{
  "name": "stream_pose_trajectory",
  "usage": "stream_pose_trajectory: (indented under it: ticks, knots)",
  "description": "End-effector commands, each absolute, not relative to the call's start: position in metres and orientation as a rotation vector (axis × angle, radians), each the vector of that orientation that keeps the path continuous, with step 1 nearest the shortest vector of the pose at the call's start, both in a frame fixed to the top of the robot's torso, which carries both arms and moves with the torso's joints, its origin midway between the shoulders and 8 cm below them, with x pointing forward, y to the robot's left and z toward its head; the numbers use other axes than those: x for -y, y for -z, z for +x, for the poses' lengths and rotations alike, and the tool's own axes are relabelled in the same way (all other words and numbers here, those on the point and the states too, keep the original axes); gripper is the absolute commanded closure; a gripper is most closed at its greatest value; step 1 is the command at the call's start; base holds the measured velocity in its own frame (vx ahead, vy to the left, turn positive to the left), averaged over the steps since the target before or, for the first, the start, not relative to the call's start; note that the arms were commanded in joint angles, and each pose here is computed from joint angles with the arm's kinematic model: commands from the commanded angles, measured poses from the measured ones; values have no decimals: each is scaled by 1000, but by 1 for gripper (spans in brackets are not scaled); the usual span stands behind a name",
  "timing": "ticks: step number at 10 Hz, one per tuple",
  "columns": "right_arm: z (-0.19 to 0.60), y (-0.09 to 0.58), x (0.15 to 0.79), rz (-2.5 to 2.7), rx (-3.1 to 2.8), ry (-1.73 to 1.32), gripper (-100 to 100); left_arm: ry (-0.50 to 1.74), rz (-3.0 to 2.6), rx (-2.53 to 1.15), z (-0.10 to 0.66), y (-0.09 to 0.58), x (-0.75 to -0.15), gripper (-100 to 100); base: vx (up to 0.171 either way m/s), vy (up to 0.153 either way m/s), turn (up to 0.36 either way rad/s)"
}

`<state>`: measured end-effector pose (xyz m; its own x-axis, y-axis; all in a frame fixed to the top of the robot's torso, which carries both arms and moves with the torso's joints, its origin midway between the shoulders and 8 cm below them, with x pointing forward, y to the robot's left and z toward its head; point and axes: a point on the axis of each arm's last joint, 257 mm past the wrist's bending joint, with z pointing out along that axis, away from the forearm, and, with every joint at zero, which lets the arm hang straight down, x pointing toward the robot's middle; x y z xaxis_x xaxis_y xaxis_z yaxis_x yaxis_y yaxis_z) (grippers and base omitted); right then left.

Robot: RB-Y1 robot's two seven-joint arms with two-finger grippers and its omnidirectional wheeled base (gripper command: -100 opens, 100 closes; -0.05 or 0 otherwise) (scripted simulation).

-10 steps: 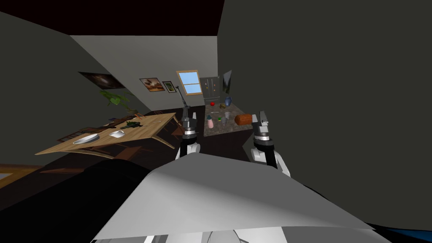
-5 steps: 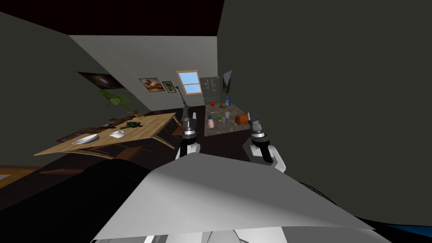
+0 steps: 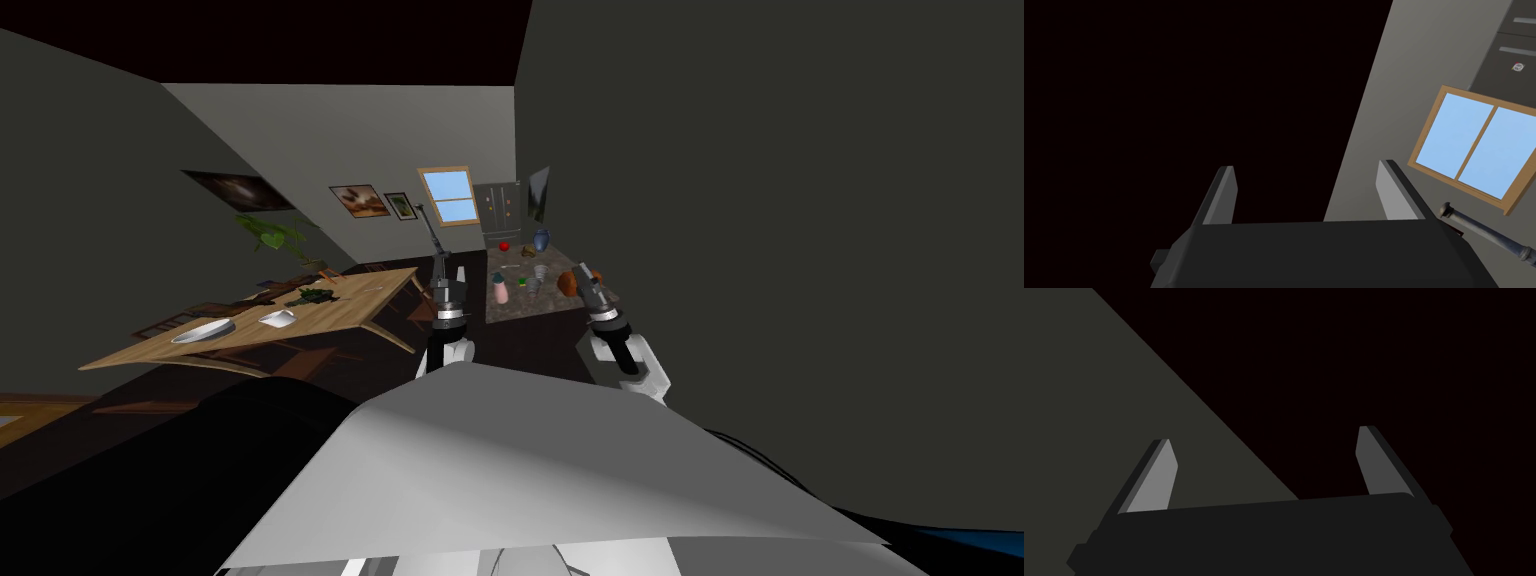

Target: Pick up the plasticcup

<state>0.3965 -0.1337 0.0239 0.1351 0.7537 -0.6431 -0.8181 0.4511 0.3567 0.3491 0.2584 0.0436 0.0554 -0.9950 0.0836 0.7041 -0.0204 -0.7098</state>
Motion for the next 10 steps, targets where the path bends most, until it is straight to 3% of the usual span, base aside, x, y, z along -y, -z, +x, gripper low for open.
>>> stream_pose_trajectory:
  ticks: [1,10]
  knots:
    - [398,-22,122,-161,-880,-1106,-100,1460,-695,-537,349,-44,-258,0,-6,23,-5]
    - [409,0,70,-540,-907,-926,-100,1460,-695,-537,349,-44,-258,0,0,21,-3]
